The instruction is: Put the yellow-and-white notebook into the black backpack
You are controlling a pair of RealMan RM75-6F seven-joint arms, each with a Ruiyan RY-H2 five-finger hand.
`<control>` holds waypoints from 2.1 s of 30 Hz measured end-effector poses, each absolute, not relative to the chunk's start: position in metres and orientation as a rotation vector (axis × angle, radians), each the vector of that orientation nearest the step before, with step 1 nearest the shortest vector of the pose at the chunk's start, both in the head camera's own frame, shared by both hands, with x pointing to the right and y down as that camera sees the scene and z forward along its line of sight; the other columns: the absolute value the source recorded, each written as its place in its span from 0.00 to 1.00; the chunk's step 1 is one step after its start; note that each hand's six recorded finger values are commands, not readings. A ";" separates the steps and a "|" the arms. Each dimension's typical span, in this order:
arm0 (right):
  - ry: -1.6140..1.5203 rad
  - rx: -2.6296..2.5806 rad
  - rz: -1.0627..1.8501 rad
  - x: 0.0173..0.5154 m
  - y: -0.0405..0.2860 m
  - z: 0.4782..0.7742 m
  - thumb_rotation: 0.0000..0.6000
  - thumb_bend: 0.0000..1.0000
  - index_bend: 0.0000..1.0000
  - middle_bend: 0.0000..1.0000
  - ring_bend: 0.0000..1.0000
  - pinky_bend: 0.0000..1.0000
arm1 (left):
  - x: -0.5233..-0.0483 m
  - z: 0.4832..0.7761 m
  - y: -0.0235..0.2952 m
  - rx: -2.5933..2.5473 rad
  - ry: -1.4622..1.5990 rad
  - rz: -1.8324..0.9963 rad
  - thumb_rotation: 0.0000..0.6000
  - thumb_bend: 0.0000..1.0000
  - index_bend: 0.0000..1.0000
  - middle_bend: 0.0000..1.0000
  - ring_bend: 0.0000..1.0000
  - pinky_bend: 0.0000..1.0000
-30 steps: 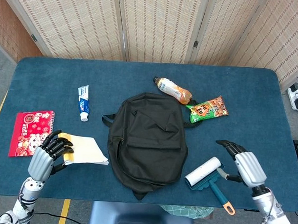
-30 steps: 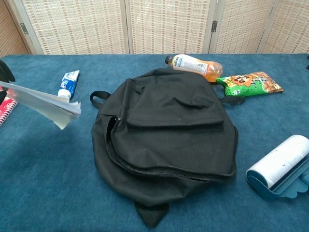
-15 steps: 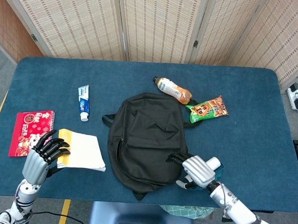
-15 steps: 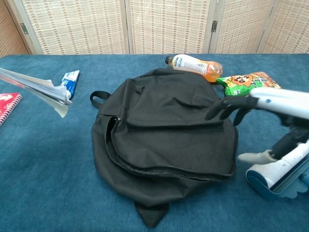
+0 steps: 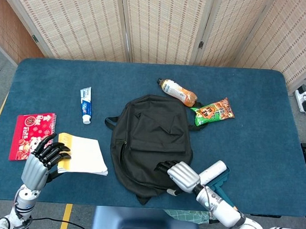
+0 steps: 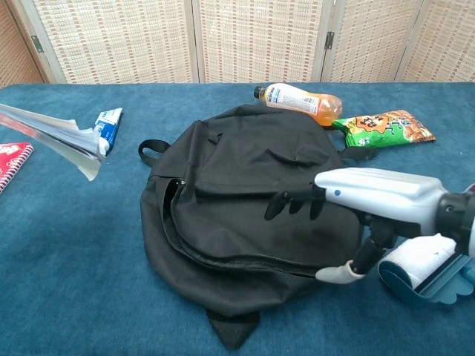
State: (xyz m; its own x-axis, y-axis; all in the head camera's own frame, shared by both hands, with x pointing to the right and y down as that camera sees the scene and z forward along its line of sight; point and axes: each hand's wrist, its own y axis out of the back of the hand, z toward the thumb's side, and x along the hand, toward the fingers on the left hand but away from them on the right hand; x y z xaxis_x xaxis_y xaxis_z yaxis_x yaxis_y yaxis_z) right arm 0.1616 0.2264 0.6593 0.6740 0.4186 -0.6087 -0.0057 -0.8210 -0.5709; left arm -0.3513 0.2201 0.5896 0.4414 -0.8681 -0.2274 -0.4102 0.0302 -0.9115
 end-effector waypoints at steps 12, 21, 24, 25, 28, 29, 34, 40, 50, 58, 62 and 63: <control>-0.292 -2.299 1.054 0.141 0.226 0.671 1.00 0.16 0.21 0.22 0.20 0.28 | -0.352 0.593 0.222 -1.589 1.151 -0.521 1.00 0.47 0.71 0.51 0.42 0.24; -0.269 -2.240 1.080 0.129 0.222 0.683 1.00 0.27 0.28 0.23 0.21 0.28 | -0.352 0.594 0.222 -1.591 1.152 -0.523 1.00 0.47 0.71 0.51 0.42 0.24; -0.281 -2.214 1.093 0.126 0.218 0.686 1.00 0.39 0.36 0.23 0.21 0.28 | -0.352 0.593 0.222 -1.590 1.155 -0.518 1.00 0.47 0.71 0.51 0.42 0.24; -0.292 -2.208 1.097 0.125 0.216 0.686 1.00 0.44 0.41 0.24 0.22 0.28 | -0.352 0.593 0.222 -1.589 1.156 -0.517 1.00 0.47 0.71 0.51 0.42 0.24; -0.322 -2.193 1.110 0.122 0.209 0.688 1.00 0.56 0.53 0.26 0.23 0.28 | -0.353 0.592 0.221 -1.588 1.162 -0.512 1.00 0.47 0.71 0.51 0.42 0.24; -0.326 -2.190 1.115 0.121 0.207 0.689 1.00 0.57 0.56 0.26 0.24 0.28 | -0.353 0.592 0.221 -1.589 1.164 -0.510 1.00 0.47 0.71 0.51 0.42 0.24; -0.376 -2.180 1.124 0.113 0.188 0.687 1.00 0.62 0.66 0.29 0.25 0.28 | -0.353 0.591 0.218 -1.601 1.171 -0.494 1.00 0.47 0.71 0.53 0.45 0.26; -0.498 -2.182 1.136 0.100 0.148 0.679 1.00 0.65 0.68 0.30 0.27 0.28 | -0.343 0.586 0.215 -1.624 1.163 -0.418 1.00 0.47 0.71 0.57 0.49 0.27; -0.725 -2.212 1.133 0.062 0.084 0.662 1.00 0.70 0.69 0.34 0.33 0.34 | -0.312 0.574 0.217 -1.722 1.151 -0.242 1.00 0.47 0.71 0.61 0.52 0.28; -0.842 -2.240 1.107 0.042 0.060 0.649 1.00 0.72 0.69 0.35 0.34 0.34 | -0.284 0.565 0.223 -1.775 1.120 -0.127 1.00 0.47 0.71 0.61 0.52 0.28; -0.891 -2.279 1.088 0.036 0.055 0.644 1.00 0.72 0.69 0.36 0.35 0.34 | -0.271 0.561 0.225 -1.791 1.105 -0.080 1.00 0.47 0.71 0.61 0.52 0.28; -0.903 -2.290 1.080 0.035 0.054 0.642 1.00 0.72 0.69 0.36 0.35 0.34 | -0.266 0.562 0.223 -1.798 1.104 -0.073 1.00 0.47 0.71 0.61 0.52 0.28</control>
